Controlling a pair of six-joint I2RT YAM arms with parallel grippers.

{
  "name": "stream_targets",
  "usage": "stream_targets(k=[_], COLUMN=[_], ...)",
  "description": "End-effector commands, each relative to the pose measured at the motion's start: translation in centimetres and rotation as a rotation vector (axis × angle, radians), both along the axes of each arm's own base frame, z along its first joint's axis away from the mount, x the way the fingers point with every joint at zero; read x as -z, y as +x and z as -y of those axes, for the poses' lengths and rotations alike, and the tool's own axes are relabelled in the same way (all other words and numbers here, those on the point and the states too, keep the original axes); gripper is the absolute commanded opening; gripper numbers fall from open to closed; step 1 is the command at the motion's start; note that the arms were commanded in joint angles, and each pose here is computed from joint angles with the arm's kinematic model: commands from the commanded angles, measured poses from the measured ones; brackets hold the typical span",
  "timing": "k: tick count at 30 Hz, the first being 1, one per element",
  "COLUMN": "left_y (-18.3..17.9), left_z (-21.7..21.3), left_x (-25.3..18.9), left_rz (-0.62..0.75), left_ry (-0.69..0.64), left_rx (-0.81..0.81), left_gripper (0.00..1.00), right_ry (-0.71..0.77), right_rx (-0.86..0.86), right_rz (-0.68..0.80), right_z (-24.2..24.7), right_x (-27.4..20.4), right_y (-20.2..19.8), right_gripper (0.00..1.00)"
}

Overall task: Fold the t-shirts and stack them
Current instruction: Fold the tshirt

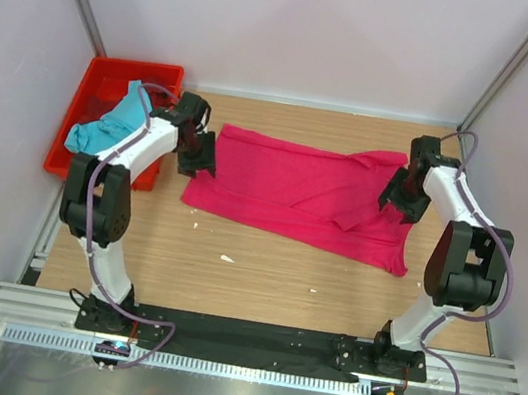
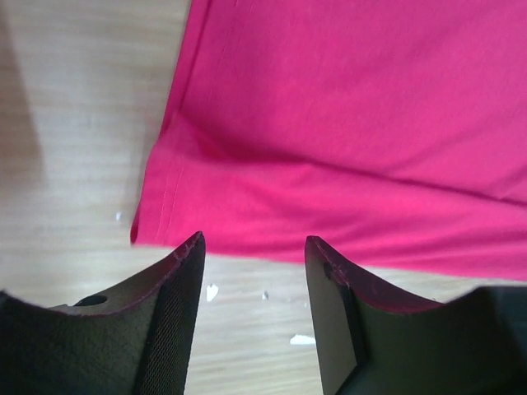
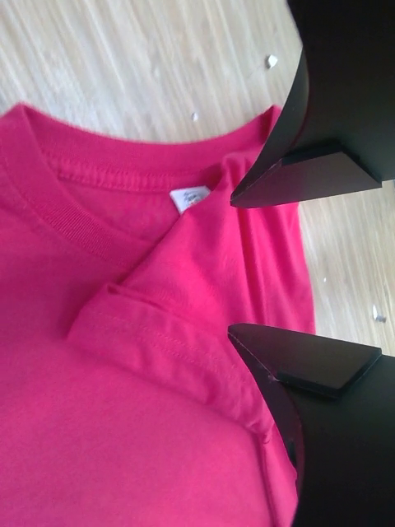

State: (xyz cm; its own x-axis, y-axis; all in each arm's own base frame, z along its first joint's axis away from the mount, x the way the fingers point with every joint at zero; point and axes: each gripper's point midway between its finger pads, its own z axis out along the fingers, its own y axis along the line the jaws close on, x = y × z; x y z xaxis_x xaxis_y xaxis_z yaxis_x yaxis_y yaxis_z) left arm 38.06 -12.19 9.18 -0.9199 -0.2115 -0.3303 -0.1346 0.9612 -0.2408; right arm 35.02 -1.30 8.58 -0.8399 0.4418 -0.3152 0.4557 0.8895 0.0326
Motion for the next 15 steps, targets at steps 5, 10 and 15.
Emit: stream_targets(k=[5, 10, 15], left_y=[3.0, 3.2, 3.3], left_z=[0.0, -0.3, -0.9], left_x=[2.1, 2.2, 2.8], left_rz=[-0.005, -0.008, -0.025], left_ry=[0.052, 0.073, 0.109], left_rx=[0.057, 0.066, 0.072], left_gripper=[0.54, 0.55, 0.54], right_ry=[0.109, 0.106, 0.089], right_rx=[0.051, 0.031, 0.021], right_rz=[0.058, 0.057, 0.045], right_z=[-1.5, -1.4, -1.0], right_x=[1.8, 2.7, 3.1], right_y=[4.3, 6.0, 6.7], right_gripper=[0.56, 0.43, 0.42])
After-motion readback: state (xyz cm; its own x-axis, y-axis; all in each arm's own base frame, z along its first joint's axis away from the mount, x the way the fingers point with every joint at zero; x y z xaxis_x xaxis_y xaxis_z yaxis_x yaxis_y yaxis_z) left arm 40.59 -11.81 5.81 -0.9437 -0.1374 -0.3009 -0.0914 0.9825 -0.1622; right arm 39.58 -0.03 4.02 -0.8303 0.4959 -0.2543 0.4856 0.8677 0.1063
